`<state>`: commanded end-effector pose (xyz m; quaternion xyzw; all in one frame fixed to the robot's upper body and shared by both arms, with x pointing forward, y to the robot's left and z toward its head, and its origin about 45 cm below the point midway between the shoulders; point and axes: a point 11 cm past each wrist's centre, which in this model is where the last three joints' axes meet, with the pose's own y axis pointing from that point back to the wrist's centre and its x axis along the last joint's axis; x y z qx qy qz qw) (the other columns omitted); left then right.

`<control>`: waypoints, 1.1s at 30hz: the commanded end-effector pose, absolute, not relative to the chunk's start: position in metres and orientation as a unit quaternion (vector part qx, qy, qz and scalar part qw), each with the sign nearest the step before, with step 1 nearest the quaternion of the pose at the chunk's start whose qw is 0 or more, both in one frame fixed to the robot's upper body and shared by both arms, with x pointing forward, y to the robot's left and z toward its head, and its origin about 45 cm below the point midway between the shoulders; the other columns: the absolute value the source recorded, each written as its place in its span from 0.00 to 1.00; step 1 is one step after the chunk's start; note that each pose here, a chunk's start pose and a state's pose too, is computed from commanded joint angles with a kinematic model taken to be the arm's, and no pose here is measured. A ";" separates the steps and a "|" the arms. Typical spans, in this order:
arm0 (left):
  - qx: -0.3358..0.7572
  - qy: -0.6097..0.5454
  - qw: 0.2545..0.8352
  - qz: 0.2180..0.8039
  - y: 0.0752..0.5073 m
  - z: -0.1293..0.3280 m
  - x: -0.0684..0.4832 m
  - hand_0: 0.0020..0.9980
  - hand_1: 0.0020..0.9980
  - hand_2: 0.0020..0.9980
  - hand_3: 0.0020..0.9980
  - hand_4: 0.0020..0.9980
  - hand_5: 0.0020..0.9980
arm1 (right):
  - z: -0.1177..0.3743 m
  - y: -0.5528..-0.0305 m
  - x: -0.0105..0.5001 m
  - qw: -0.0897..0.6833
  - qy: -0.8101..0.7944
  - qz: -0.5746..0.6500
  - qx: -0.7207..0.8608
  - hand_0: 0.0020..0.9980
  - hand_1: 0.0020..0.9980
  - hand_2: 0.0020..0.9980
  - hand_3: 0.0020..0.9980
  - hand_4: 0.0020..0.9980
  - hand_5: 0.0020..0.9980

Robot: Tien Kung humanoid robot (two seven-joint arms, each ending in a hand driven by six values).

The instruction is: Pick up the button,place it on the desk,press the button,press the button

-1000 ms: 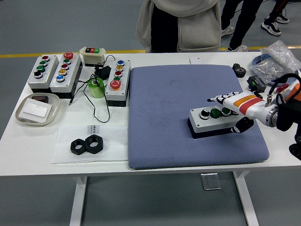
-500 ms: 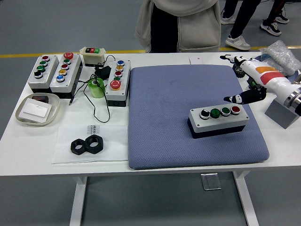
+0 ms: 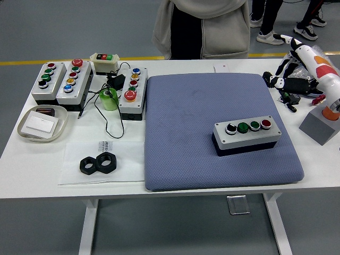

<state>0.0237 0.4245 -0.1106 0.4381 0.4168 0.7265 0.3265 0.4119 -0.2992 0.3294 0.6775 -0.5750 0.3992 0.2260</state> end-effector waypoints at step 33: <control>0.428 0.413 0.330 0.733 0.425 -0.109 0.034 0.71 0.83 0.89 0.83 0.65 1.00 | 0.285 -0.320 0.382 0.324 -0.526 0.304 0.726 0.03 0.00 0.07 0.77 0.55 0.15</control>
